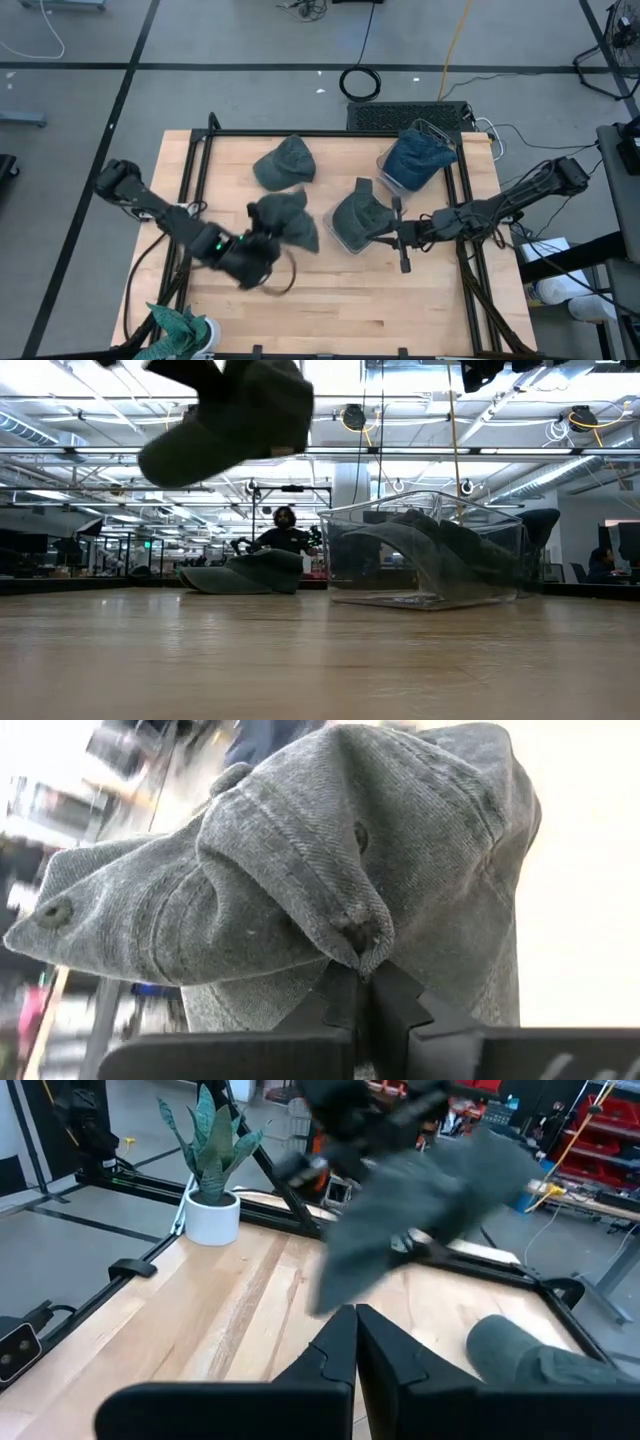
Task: Pick & Place hat
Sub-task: Put the bottom gray cap into the bottom transparent bin
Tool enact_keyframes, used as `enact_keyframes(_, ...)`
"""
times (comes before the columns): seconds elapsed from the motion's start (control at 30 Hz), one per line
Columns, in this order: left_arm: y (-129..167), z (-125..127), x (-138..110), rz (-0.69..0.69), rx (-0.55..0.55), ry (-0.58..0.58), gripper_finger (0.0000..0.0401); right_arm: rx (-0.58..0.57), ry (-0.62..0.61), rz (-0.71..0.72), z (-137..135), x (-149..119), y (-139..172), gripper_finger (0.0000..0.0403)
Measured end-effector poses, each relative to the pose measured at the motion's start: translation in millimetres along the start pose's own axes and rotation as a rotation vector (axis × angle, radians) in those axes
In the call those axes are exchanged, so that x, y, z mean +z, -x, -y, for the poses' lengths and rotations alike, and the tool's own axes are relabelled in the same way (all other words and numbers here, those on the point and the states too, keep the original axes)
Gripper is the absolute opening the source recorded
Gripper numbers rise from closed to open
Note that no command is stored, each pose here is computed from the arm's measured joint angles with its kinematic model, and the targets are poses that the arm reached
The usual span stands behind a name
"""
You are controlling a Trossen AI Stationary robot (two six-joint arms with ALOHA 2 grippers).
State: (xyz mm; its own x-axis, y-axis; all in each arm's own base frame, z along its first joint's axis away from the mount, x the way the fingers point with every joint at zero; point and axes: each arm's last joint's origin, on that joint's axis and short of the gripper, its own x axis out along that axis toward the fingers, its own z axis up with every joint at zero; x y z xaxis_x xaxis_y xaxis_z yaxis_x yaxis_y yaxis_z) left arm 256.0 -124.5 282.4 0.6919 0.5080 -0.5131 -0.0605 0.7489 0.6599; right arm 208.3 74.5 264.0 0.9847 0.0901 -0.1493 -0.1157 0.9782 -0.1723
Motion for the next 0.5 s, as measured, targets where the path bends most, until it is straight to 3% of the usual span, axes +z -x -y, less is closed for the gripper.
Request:
enact_keyframes(0.3, 48.0, 34.6, 10.2, 0.212, -0.031, -0.085, 0.0005, 0.004, -0.012, -0.025, -7.2, -11.4, -19.6, 0.0000)
enact_keyframes(0.5, 40.3, 56.1, 8.8, 0.179, 0.070, -0.291, 0.0014, -0.039, -0.162, 0.109, -4.5, -14.1, -45.2, 0.0023)
